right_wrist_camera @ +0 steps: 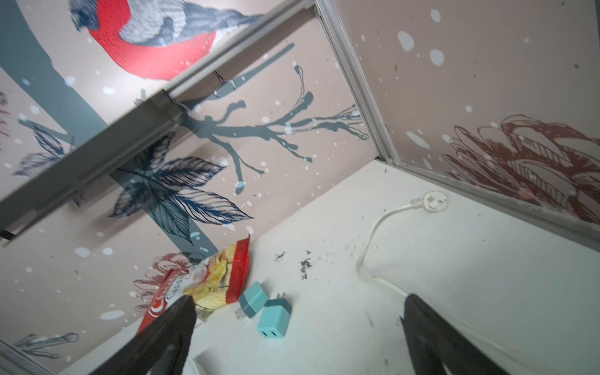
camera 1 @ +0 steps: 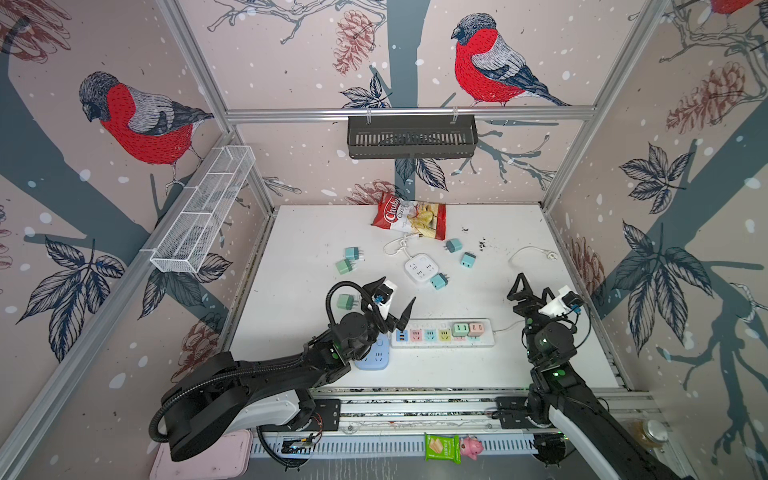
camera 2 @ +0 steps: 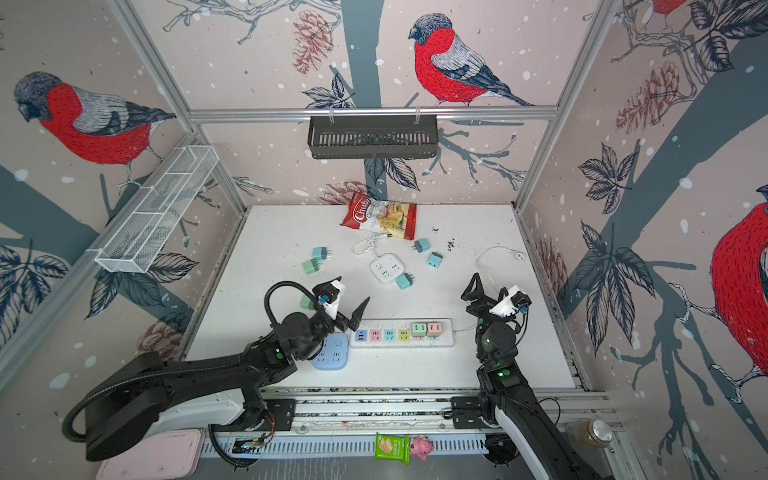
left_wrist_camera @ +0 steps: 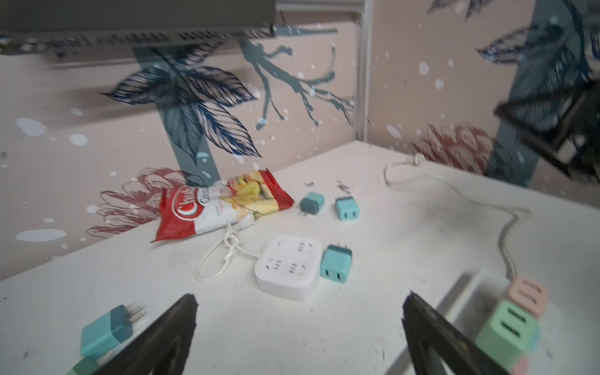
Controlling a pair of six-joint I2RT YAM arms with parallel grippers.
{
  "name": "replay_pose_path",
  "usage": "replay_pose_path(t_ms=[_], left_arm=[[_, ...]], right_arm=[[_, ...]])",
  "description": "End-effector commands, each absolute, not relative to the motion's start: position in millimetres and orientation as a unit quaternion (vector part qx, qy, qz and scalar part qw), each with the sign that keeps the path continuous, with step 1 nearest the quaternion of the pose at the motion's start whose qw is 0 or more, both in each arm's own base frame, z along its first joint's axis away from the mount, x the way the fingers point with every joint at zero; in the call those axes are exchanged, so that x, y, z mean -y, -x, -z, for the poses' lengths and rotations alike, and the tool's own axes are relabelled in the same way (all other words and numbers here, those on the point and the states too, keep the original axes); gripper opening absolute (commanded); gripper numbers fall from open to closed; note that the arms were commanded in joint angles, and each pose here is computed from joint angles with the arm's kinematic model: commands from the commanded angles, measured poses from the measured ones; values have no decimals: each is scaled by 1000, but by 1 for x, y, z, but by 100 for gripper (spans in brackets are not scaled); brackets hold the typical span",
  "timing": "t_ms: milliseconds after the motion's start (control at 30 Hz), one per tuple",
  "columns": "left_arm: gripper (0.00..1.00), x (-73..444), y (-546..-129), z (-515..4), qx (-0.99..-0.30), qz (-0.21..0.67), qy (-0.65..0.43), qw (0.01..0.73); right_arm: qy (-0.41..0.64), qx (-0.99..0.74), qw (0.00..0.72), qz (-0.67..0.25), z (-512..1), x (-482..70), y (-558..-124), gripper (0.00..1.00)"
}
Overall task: Insert the plug
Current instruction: 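Open the left gripper and lift it off the inserted adapter, then move the right gripper toward the teal adapter beside the round white cube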
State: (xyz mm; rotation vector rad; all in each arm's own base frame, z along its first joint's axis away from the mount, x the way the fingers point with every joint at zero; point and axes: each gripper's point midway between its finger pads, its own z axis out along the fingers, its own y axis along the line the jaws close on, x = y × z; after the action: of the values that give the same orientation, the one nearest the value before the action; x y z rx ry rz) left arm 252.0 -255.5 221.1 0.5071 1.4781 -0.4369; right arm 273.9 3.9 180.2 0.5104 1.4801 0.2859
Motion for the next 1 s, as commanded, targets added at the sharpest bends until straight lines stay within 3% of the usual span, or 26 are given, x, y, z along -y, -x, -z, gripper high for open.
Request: replay_pose_path(t_ms=[0, 167, 367, 467, 733, 967], left_arm=[[98, 242, -268, -240, -665, 184, -153, 708], [98, 233, -287, -236, -691, 143, -96, 702], [98, 169, -305, -239, -698, 47, 135, 702], [98, 157, -307, -237, -697, 16, 189, 692], [98, 165, -310, -245, -719, 5, 205, 664], [98, 171, -315, -246, -752, -56, 129, 644]], right_arm=[[-228, -694, 667, -144, -173, -14, -282, 100], [-240, -732, 612, -181, -186, -35, -300, 100], [-239, -765, 560, -211, -189, -57, -314, 100], [-226, -766, 562, -216, -200, -62, -319, 100], [-193, -764, 578, -211, -211, -64, -318, 99], [-132, -835, 490, -213, -171, -99, -329, 99]])
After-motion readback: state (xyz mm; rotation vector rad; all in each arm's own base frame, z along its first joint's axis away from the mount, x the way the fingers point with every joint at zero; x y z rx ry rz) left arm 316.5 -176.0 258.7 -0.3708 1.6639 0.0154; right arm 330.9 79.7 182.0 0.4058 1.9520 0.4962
